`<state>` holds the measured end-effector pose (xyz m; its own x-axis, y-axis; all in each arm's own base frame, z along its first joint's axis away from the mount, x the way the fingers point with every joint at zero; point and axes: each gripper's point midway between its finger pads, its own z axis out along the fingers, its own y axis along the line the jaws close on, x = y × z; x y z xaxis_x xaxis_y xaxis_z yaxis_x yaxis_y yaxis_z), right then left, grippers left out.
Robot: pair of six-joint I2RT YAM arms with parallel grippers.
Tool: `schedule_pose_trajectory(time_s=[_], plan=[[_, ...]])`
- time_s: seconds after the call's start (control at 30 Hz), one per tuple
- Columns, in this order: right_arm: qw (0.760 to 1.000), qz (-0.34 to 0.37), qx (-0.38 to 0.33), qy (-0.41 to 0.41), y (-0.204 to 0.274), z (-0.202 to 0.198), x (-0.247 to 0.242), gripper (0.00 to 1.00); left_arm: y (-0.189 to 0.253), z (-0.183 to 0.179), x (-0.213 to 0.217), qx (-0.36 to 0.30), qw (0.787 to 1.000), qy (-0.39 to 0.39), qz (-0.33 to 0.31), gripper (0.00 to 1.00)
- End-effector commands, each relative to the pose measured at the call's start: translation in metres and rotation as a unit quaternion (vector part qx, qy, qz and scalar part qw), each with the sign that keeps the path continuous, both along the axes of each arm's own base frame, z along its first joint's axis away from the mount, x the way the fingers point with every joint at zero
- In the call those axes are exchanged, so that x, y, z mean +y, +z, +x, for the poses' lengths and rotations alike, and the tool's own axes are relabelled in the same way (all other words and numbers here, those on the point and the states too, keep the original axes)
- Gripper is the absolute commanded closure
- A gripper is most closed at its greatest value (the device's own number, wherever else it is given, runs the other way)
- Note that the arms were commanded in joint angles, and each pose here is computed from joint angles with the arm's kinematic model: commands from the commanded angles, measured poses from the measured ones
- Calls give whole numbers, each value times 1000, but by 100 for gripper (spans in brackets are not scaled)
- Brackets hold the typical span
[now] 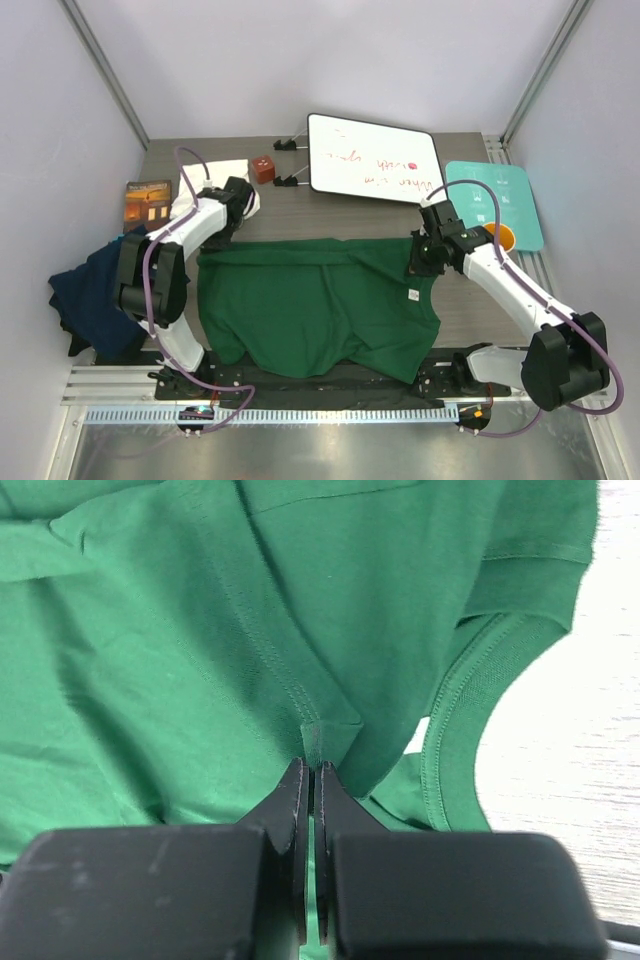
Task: Fold and stack the t-shirts
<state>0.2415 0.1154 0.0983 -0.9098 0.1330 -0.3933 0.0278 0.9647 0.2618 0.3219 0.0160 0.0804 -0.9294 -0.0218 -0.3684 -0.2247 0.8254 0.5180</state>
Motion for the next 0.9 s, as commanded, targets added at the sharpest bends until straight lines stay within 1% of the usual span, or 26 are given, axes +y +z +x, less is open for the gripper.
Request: schedule_pose_trajectory(time_s=[0.0, 0.17, 0.27, 0.3, 0.33, 0.37, 0.4, 0.43, 0.47, 0.5, 0.53, 0.63, 0.67, 0.73, 0.77, 0.87], plan=[[1000, -3, -17, -18, 2, 1, -3, 99, 2, -5, 6, 2, 1000, 9, 18, 100], [1000, 5, 20, -7, -17, -11, 1, 98, -12, -7, 3, 36, 999, 9, 17, 100], [999, 8, 41, -1, -26, -19, 2, 85, -20, -12, 5, 60, 998, 14, 26, 100], [999, 7, 45, 0, -27, -21, 2, 83, -21, -13, 5, 66, 997, 15, 26, 100], [999, 8, 43, -1, -26, -21, 2, 80, -20, -13, 4, 68, 997, 17, 25, 95], [999, 9, 37, 0, -22, -19, 3, 71, -18, -12, 4, 63, 998, 18, 23, 85], [999, 8, 32, -4, -19, -17, 1, 66, -16, -11, 3, 59, 998, 18, 22, 75], [1000, 5, 20, -12, -13, -14, -1, 64, -15, -9, 1, 53, 998, 17, 14, 60], [1000, 8, 7, -13, -4, -8, 1, 62, -12, -8, 1, 46, 999, 17, 11, 57], [1000, 9, -2, -17, 2, -6, 0, 62, -5, -6, 0, 32, 999, 17, 8, 55], [999, 11, -20, -24, 12, -2, -1, 61, 0, -4, 2, 20, 1000, 20, 14, 51], [997, 12, -64, -37, 37, 12, -3, 58, 12, 2, 2, -8, 1000, 19, 9, 43], [996, 16, -84, -40, 47, 19, -2, 57, 15, 5, 0, -16, 1000, 18, 2, 43], [994, 17, -97, -37, 49, 26, 0, 56, 21, 13, -7, -36, 999, 17, -20, 44], [995, 18, -94, -33, 43, 33, 3, 55, 19, 14, -15, -36, 998, 13, -45, 44], [996, 33, -81, -17, 31, 45, 16, 55, 20, 22, -32, -48, 996, 1, -76, 46]])
